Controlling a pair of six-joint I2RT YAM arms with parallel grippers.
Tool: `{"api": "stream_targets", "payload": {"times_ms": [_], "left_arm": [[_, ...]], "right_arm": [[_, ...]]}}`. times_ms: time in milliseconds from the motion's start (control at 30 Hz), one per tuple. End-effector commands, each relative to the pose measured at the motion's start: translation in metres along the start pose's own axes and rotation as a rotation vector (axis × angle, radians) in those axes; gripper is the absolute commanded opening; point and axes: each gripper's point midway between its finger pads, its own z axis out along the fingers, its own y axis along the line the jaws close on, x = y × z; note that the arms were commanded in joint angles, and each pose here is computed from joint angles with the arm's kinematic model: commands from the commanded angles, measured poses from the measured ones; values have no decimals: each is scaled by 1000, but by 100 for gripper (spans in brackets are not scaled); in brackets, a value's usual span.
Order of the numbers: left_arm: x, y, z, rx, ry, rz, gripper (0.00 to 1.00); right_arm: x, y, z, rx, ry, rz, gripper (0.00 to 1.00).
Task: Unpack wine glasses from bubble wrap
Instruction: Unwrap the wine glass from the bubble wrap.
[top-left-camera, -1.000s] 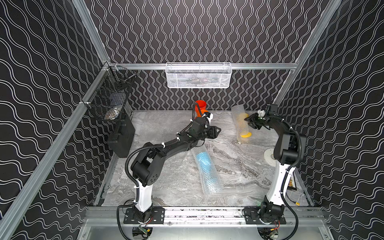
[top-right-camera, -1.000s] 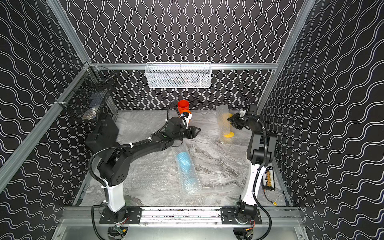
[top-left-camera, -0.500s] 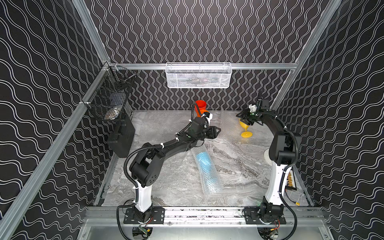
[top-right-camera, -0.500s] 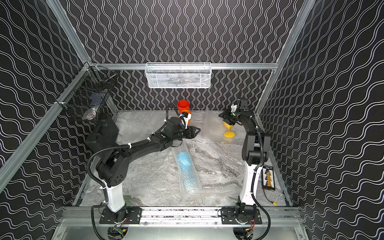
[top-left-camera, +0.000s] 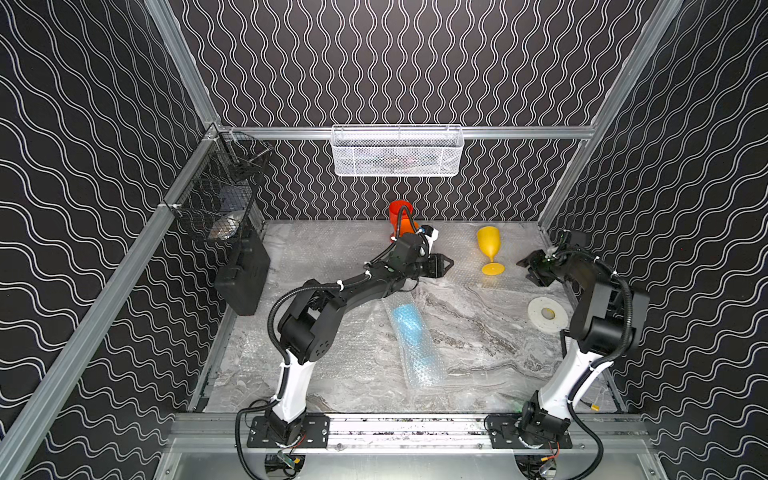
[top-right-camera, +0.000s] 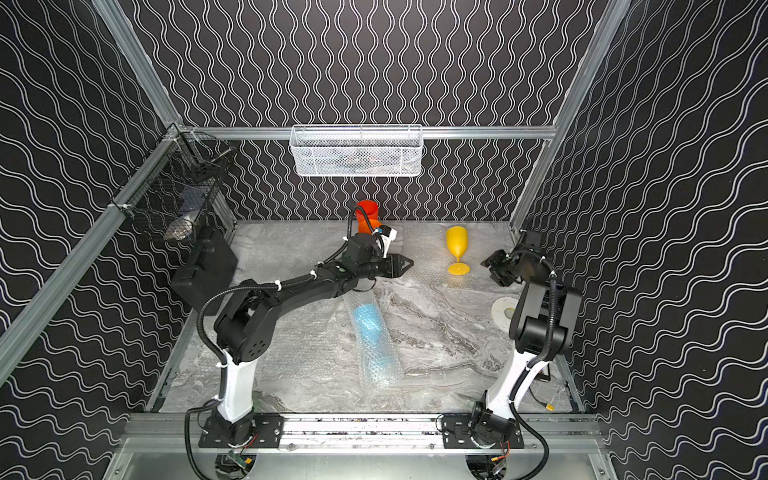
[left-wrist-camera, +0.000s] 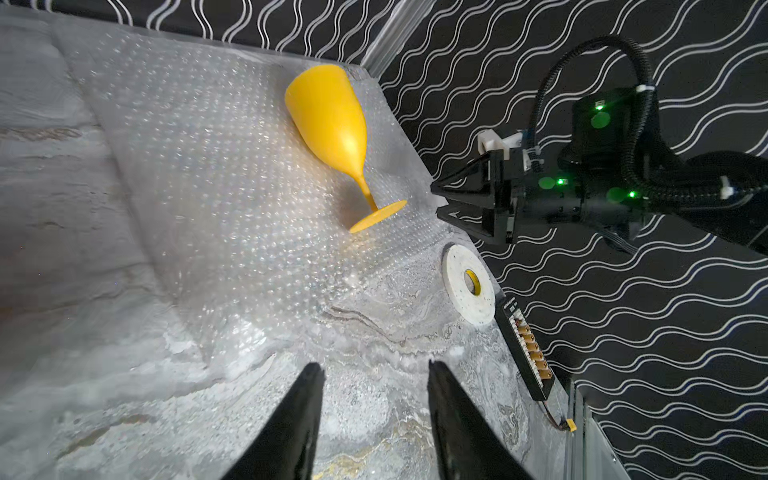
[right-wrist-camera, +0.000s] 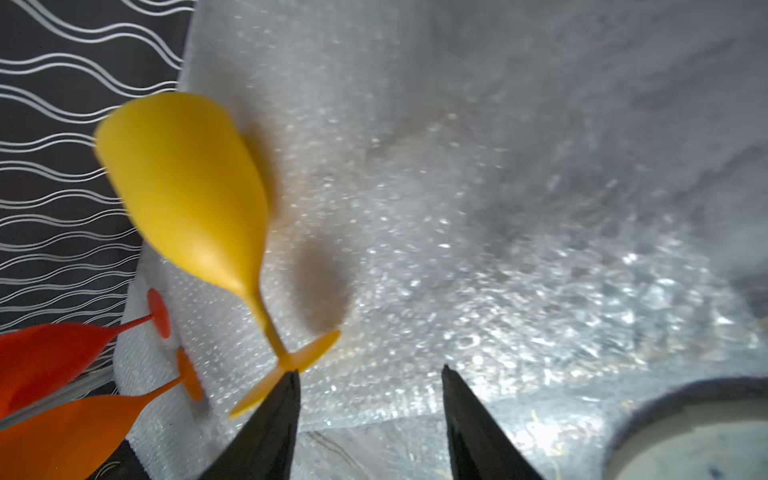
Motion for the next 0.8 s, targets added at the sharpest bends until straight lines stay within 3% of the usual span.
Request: {"api": "stream_targets", "payload": {"times_ms": [0,467,767], "left_arm": [[6,-1,9,19,34,7,46],[16,7,21,7,71,-8,47],[9,12,13,-36,61,11,47]], "right_arm": [[-8,-6,8,6,-10,9,56],[-37,-23,46,45,-19,44,56],[-46,9,11,12,-65,-26,60]]}}
